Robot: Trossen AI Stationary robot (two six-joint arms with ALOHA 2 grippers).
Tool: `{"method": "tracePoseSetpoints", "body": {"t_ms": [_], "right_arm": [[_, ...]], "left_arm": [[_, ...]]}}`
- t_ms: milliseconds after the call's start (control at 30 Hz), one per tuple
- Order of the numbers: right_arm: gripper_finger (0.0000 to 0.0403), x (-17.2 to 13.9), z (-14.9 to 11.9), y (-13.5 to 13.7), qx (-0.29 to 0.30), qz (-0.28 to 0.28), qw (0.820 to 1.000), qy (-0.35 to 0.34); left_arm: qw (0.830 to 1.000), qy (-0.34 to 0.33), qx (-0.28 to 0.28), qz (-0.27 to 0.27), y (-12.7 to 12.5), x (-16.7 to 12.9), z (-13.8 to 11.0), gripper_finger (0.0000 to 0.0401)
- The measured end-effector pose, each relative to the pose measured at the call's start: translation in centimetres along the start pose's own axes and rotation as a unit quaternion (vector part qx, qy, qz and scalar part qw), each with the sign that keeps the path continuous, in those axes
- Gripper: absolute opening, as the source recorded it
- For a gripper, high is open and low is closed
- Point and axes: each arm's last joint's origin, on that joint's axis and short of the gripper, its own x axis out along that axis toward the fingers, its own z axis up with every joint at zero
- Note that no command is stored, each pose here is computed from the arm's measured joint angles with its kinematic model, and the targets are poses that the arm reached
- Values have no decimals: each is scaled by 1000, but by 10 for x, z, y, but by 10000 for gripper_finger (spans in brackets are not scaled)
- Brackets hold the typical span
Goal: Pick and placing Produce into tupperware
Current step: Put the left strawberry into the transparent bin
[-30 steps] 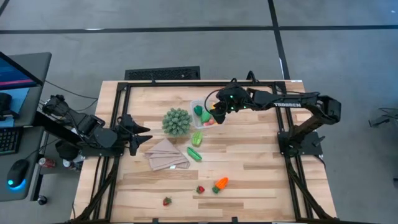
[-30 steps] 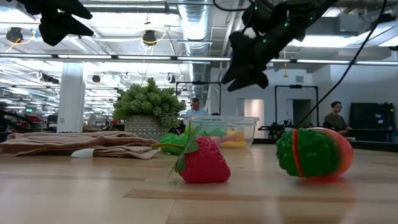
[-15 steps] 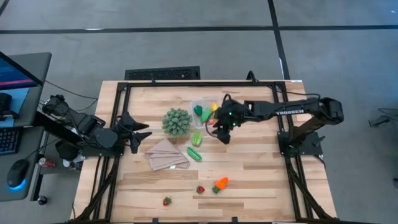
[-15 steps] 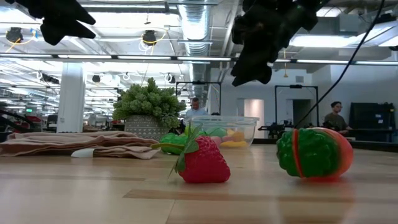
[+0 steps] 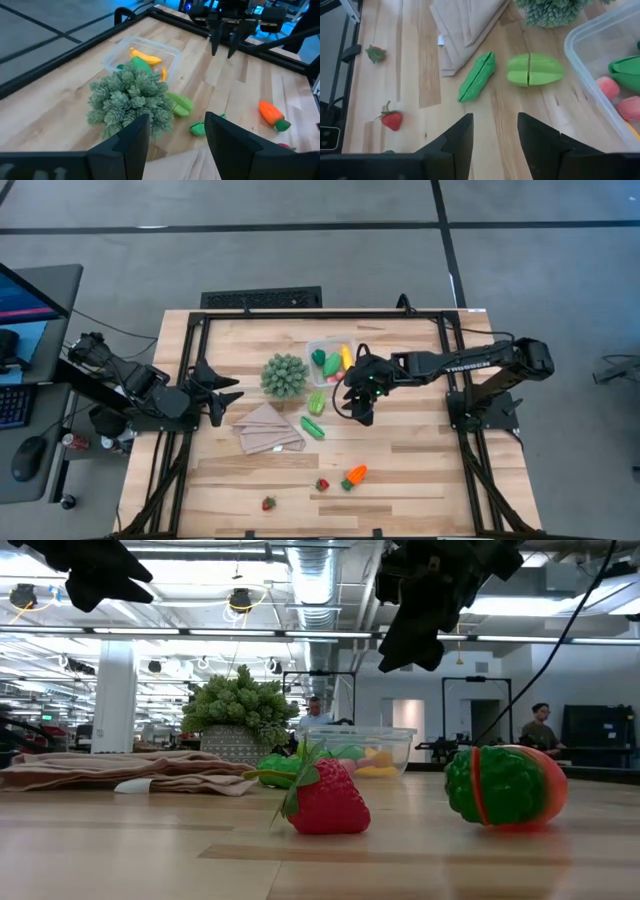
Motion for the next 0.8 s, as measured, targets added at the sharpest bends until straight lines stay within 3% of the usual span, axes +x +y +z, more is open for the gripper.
{"method": "tracePoseSetpoints", "body": {"t_ms": [100,200,333,467,800], "right_arm": [[141,0,0,0,9,0,1000,0],[137,0,-1,2,7,3,1000,4],[133,1,-4,5,5,5,1000,18],[132,1,-6,7,2,6,1000,22],[127,3,-13,16,-4,14,999,50]], "left_arm": [[1000,7,-6,-17,-2,0,0,180],[995,58,-20,-81,-7,1,-2,180],[970,171,-7,-172,-20,6,-12,180],[950,237,7,-203,-32,16,-21,180],[910,257,167,-279,-74,59,-46,180]]}}
